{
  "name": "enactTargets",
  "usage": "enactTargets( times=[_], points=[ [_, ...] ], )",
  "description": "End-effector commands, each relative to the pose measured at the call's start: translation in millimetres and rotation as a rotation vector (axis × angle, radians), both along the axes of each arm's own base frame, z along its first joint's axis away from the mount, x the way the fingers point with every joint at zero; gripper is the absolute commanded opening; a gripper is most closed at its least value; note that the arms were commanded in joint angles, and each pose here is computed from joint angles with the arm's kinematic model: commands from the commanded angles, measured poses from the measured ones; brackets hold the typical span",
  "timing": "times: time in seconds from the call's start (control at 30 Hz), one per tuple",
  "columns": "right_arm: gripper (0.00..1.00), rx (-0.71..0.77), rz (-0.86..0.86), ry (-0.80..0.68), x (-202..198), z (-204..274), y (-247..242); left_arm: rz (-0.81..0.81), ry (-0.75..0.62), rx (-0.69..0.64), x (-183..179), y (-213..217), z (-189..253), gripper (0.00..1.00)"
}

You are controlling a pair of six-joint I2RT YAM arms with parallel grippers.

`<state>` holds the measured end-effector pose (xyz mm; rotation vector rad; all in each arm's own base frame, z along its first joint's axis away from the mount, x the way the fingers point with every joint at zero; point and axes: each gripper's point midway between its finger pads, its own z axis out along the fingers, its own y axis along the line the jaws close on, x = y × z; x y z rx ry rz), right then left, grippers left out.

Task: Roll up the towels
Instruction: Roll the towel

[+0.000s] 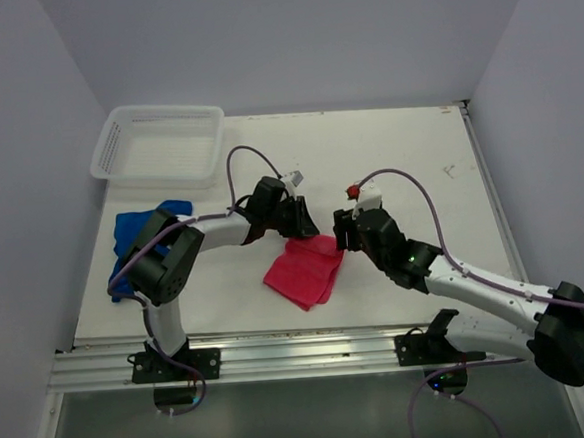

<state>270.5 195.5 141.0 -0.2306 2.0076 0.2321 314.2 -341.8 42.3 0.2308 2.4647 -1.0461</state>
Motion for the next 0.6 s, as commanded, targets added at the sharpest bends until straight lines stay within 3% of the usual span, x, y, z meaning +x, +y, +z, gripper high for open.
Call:
enactTargets(
  times=[0.0, 0.23, 0.4, 0.57],
  points=[
    [0.59, 0.159, 0.138, 0.129, -4.7, 4.2, 27.4, 0.034, 0.010, 0.079, -4.8, 18.6, -14.1, 0.30],
    [0.54, 0.379, 0.220, 0.446, 5.6, -36.8, 37.2, 0.036, 0.011, 0.073, -9.6, 18.8, -15.1, 0.30],
    [0.56, 0.461, 0.308, 0.553, 3.2, -56.0, 53.6, 0.031, 0.003, 0.072, -11.0, 18.0, -12.1, 0.30],
    [0.58, 0.442, 0.303, 0.607, -4.4, -80.1, 49.3, 0.028, -0.016, 0.075, -8.7, 17.5, -6.7, 0.30]
  ],
)
